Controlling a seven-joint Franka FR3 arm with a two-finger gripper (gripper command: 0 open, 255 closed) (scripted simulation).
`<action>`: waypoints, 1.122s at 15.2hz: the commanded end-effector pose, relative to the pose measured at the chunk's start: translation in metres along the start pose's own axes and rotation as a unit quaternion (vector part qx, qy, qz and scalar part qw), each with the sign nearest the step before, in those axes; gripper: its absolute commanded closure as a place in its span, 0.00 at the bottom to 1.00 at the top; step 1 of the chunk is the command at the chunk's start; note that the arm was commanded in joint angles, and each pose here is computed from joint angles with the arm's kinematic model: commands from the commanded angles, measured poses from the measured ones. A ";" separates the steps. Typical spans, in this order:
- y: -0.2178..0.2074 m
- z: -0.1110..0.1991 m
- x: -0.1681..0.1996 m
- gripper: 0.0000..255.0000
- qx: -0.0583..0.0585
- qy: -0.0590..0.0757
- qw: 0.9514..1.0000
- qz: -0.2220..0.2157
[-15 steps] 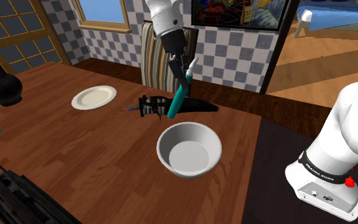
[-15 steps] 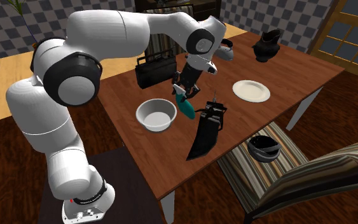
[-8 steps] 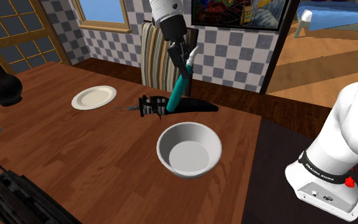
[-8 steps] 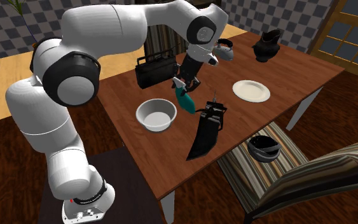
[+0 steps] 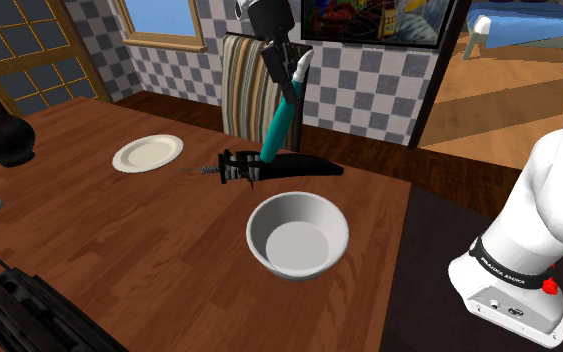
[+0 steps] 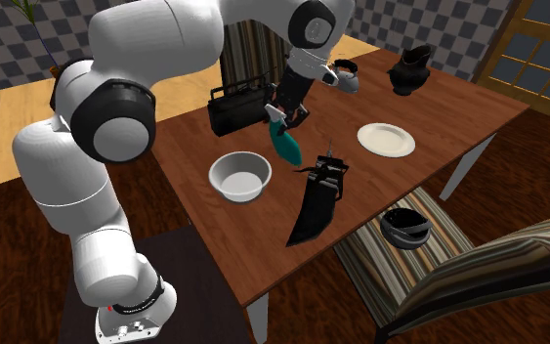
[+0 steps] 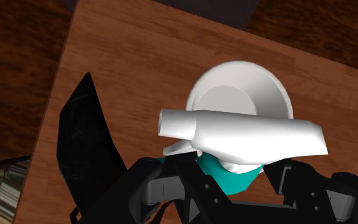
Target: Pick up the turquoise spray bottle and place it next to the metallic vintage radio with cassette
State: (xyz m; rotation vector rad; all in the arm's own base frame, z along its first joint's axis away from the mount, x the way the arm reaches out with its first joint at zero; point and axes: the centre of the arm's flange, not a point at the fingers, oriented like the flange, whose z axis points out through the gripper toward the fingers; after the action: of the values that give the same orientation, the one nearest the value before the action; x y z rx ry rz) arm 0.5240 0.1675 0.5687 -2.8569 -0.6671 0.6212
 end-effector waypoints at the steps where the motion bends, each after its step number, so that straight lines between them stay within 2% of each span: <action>1: -0.002 -0.010 -0.004 1.00 0.000 0.000 1.000 0.000; 15: -0.019 -0.077 -0.031 1.00 0.000 0.000 1.000 0.000; 17: -0.032 -0.074 -0.031 1.00 0.000 0.000 1.000 0.000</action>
State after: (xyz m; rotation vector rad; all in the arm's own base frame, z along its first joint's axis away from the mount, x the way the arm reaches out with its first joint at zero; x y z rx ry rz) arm 0.5217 0.1718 0.6531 -2.8568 -0.6670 0.6213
